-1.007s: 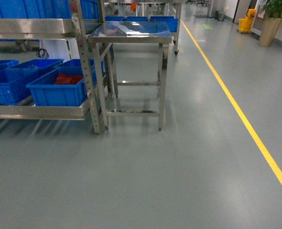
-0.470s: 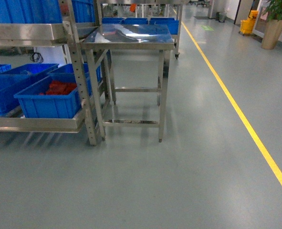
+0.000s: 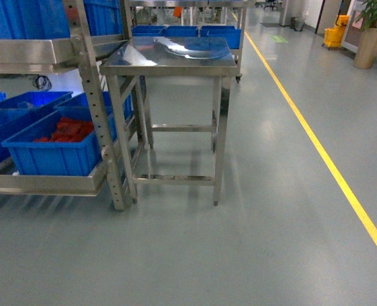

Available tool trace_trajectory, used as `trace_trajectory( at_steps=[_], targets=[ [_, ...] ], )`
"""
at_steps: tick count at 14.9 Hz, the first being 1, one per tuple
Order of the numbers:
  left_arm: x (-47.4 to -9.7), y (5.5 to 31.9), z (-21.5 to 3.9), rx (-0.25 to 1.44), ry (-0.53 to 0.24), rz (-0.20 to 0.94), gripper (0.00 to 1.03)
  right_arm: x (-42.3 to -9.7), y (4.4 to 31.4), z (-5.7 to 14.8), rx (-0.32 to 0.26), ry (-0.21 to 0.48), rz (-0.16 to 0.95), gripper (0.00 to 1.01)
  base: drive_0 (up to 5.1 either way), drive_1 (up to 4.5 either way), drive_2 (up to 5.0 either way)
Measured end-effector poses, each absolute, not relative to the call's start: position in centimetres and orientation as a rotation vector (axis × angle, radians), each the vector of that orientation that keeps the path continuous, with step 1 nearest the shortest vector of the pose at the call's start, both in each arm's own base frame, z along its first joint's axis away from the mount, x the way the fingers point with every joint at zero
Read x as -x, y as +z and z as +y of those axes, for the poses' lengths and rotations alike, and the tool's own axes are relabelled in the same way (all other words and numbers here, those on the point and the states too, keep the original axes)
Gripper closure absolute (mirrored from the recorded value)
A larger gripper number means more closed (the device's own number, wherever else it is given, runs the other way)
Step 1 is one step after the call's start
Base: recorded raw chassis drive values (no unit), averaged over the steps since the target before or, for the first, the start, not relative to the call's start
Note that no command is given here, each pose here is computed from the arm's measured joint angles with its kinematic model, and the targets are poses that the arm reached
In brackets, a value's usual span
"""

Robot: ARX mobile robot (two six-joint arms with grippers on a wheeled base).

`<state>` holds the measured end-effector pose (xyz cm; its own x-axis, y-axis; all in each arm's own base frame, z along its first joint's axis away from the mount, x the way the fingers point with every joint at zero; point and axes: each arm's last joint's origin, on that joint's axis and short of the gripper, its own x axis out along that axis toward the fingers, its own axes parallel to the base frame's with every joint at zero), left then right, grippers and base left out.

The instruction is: Sort blue parts and orange caps into right shelf containers

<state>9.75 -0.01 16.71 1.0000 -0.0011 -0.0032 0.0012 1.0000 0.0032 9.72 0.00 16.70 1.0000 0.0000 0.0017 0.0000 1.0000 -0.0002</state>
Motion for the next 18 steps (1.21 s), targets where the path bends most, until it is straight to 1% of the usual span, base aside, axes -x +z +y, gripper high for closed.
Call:
trace_trajectory(
  at_steps=[18],
  targets=[
    [-9.75, 16.70, -0.01, -0.003, -0.001, 0.004, 0.60, -9.72, 16.69, 0.00, 0.001, 0.000, -0.001, 0.57, 0.0, 4.08, -4.2]
  ],
)
